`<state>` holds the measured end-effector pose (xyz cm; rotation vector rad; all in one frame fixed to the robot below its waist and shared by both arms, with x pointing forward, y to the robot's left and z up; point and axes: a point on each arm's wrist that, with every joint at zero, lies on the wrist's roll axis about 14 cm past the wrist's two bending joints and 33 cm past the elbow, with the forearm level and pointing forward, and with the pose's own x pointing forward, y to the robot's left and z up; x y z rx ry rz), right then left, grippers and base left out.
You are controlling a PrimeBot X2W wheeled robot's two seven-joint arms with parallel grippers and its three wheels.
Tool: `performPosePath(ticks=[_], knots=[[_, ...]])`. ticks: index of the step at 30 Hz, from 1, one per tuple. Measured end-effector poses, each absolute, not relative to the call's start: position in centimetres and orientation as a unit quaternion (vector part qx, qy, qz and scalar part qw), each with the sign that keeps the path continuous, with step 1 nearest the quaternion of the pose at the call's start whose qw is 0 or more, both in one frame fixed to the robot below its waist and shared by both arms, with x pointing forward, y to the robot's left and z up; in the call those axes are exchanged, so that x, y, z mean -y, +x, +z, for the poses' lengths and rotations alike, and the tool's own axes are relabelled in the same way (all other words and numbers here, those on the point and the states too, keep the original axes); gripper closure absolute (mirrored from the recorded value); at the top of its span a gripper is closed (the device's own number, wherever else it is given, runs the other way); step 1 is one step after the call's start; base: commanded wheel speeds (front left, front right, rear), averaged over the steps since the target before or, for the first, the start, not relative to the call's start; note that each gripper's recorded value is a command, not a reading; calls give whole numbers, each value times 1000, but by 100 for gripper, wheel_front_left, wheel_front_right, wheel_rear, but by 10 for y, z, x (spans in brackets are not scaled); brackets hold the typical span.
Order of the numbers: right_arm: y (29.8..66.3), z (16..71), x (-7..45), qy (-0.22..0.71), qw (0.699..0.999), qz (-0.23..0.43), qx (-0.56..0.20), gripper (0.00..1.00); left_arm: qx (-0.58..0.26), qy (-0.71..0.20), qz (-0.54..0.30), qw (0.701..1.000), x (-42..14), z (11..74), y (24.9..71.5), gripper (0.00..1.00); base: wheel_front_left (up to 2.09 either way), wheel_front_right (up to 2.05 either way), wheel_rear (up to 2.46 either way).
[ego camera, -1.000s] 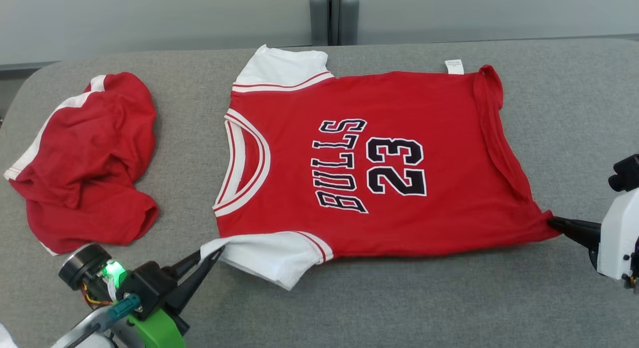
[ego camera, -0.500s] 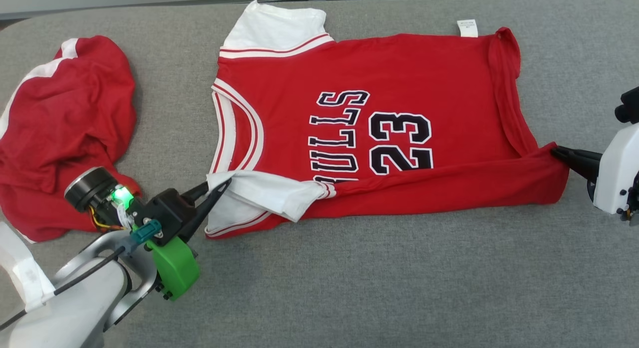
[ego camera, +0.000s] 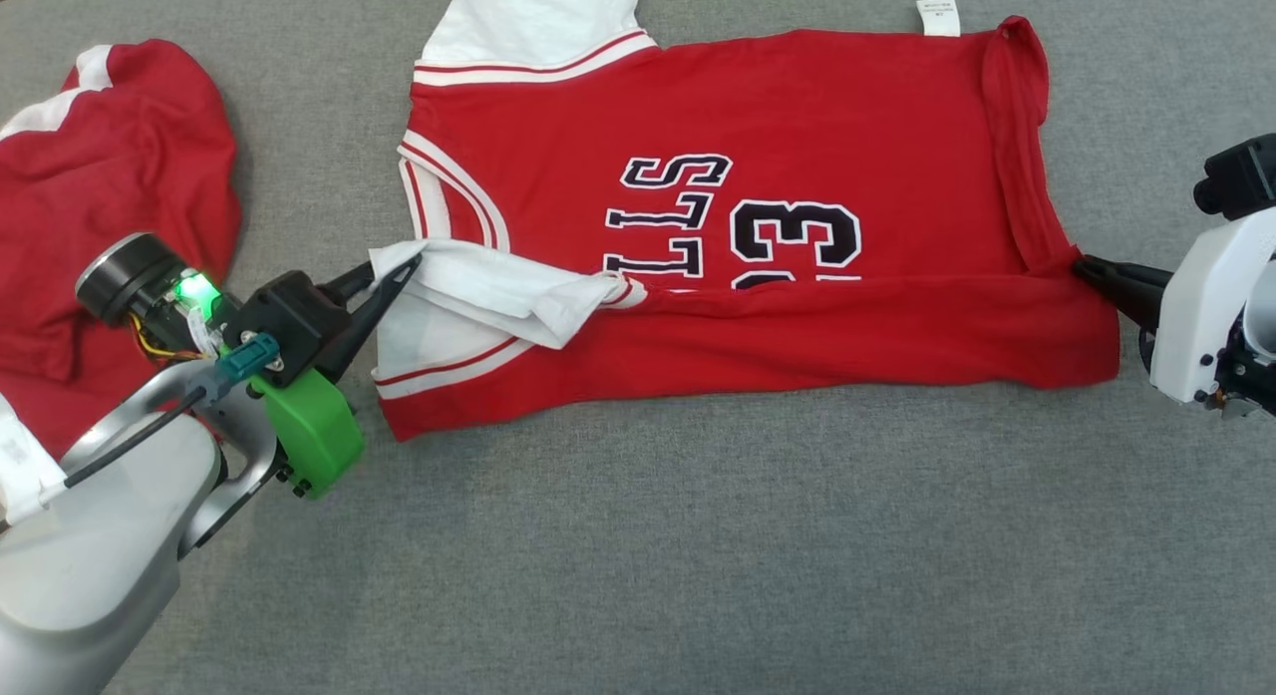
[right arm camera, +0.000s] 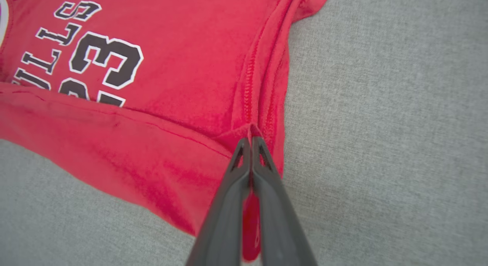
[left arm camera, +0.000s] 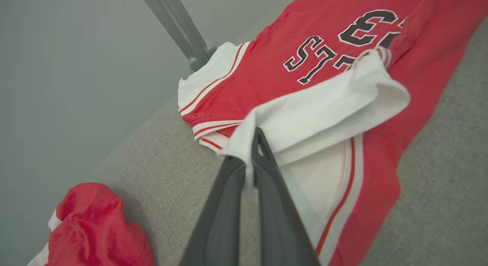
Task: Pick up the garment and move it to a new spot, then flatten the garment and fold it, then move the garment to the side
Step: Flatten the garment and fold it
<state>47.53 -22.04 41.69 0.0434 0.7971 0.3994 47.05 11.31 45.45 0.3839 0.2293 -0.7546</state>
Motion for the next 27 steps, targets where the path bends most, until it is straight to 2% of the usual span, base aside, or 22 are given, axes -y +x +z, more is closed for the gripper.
performPosePath(ticks=[8, 9, 10, 16, 23, 27], knots=[[479, 417, 220, 13, 907, 192, -376, 100, -135, 186, -377, 897, -106, 436, 476, 100, 0, 0, 0], [482, 418, 221, 13, 910, 189, -369, 65, -138, 185, -375, 898, -107, 434, 479, 43, 0, 0, 0], [485, 419, 224, 12, 914, 185, -360, 0, -137, 185, -369, 900, -109, 434, 483, 0, 0, 0, 0], [496, 426, 229, 22, 932, 168, -321, 0, -99, 175, -328, 923, -116, 445, 501, 0, 0, 0, 0], [499, 446, 233, 65, 963, 147, -218, 0, -14, 108, -212, 971, -132, 489, 513, 0, 0, 0, 0], [500, 470, 230, 96, 977, 139, -129, 0, 42, 48, -160, 985, -134, 524, 504, 0, 0, 0, 0]])
